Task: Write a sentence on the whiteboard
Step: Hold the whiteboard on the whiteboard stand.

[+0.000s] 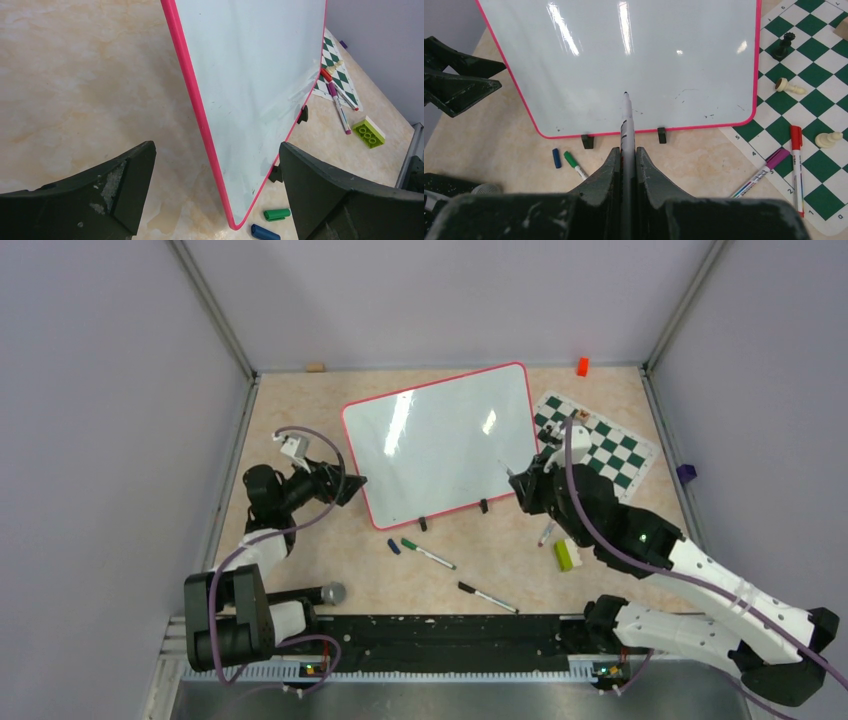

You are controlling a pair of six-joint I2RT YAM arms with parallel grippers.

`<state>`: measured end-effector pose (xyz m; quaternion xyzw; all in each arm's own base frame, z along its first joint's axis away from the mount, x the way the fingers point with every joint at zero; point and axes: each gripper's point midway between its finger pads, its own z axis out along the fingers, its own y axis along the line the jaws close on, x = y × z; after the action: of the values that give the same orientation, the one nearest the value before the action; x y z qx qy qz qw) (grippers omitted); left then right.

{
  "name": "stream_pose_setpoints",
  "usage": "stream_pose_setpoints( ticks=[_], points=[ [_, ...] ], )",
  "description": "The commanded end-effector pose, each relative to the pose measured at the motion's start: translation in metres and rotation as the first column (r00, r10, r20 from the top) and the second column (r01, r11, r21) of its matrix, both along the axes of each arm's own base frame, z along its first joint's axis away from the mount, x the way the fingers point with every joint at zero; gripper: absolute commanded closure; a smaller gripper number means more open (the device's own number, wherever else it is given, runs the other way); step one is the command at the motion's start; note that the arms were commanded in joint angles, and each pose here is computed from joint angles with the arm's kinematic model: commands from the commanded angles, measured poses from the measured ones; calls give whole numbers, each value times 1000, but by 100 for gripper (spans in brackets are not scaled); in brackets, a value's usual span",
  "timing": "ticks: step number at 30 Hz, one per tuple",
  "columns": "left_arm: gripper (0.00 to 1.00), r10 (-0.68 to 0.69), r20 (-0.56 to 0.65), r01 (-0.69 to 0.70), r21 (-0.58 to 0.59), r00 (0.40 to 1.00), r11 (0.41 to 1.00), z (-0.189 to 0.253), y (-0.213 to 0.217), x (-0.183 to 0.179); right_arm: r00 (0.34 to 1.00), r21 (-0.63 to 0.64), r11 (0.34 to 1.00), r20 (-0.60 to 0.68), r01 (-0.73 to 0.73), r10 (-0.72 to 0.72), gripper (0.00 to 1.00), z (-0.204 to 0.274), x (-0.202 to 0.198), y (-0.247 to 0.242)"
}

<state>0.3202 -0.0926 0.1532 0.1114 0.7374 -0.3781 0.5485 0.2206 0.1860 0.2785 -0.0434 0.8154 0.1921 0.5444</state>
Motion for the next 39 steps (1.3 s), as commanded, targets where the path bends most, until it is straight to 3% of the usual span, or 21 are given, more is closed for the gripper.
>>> stream_pose_setpoints(
  ticks=[1,7,11,16,26,35,39],
  points=[
    [1,40,70,-42,22,997,999,8,6,2,997,33,998,50,-54,52,100,15,0,11],
    [1,171,126,-176,33,977,984,13,20,-3,993,-7,995,59,-101,101,100,15,9,29],
    [1,202,102,-207,39,974,978,14,24,-1,991,-45,992,64,-118,121,100,22,18,42],
    [5,160,39,-162,43,986,986,9,21,5,992,-74,992,76,-100,105,100,27,31,51],
    [5,111,33,-113,36,993,993,8,15,7,985,-102,984,71,-147,154,100,23,52,90],
    [6,15,35,-16,19,999,1000,9,6,16,953,-83,950,10,-301,303,100,39,65,155],
    [1,-58,16,58,-2,998,998,7,0,22,948,-88,944,-12,-319,319,100,38,75,175]
  ],
)
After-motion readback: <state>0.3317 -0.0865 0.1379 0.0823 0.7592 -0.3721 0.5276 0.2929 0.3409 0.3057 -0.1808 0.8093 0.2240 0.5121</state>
